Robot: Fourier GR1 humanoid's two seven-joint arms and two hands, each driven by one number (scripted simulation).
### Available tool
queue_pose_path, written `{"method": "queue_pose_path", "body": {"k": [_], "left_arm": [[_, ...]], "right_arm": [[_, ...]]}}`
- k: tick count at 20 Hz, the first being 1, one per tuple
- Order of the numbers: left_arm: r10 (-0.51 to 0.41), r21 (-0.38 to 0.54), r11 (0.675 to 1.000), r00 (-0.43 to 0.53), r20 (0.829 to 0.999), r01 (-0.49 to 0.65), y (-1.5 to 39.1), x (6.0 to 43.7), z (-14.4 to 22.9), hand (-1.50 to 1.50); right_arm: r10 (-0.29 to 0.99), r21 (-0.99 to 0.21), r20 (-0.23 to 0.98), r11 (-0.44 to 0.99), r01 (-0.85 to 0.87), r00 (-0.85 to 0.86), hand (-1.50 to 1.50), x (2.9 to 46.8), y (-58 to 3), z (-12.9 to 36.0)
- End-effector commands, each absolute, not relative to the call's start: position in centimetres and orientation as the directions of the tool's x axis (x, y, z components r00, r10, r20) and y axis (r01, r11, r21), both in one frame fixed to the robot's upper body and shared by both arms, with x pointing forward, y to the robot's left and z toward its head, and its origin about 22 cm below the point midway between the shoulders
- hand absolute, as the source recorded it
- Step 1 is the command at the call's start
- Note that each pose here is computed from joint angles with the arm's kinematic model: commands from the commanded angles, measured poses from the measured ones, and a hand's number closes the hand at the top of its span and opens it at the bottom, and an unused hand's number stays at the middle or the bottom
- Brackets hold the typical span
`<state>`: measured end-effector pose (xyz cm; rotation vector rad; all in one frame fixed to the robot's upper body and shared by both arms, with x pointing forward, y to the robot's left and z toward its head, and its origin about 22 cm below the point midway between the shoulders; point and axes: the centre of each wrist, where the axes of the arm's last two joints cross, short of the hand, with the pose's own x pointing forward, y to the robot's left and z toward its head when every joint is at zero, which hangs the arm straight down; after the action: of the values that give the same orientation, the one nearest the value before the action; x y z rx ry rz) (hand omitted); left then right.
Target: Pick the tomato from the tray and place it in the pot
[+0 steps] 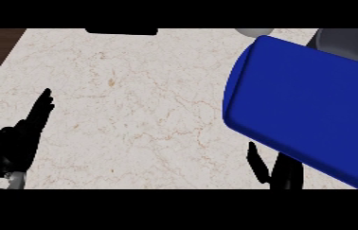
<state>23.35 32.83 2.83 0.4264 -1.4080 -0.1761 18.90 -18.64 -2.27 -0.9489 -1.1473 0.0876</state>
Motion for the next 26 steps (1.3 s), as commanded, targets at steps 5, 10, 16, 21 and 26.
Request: {"method": "queue_pose_path", "body": {"k": [5, 10, 16, 21, 26], "left_arm": [[-0.360, 0.378, 0.920, 0.165, 0.918, -0.101, 31.6, 23.8, 2.7, 0.00], [-0.349, 0.369, 0.922, 0.165, 0.923, -0.115, 31.8, 24.2, 2.1, 0.00], [-0.356, 0.376, 0.921, 0.177, 0.918, -0.099, 31.5, 23.7, 1.7, 0.00], [-0.364, 0.387, 0.914, 0.176, 0.915, -0.121, 31.7, 24.6, 2.3, 0.00], [-0.354, 0.376, 0.919, 0.172, 0.919, -0.117, 31.6, 24.6, 2.7, 0.00]], "right_arm": [[0.555, -0.765, 0.481, 0.644, 0.015, 0.679, -1.50, 23.1, -13.1, 2.2], [0.575, -0.761, 0.355, 0.636, -0.130, 0.737, -1.50, 27.4, -11.4, 7.4], [0.583, -0.734, 0.303, 0.647, -0.206, 0.754, -1.50, 31.5, -9.2, 9.7], [0.600, -0.748, 0.221, 0.610, -0.261, 0.769, -1.50, 33.8, -8.6, 9.2], [0.601, -0.731, 0.175, 0.610, -0.306, 0.779, -1.50, 35.3, -7.8, 8.6]]}}
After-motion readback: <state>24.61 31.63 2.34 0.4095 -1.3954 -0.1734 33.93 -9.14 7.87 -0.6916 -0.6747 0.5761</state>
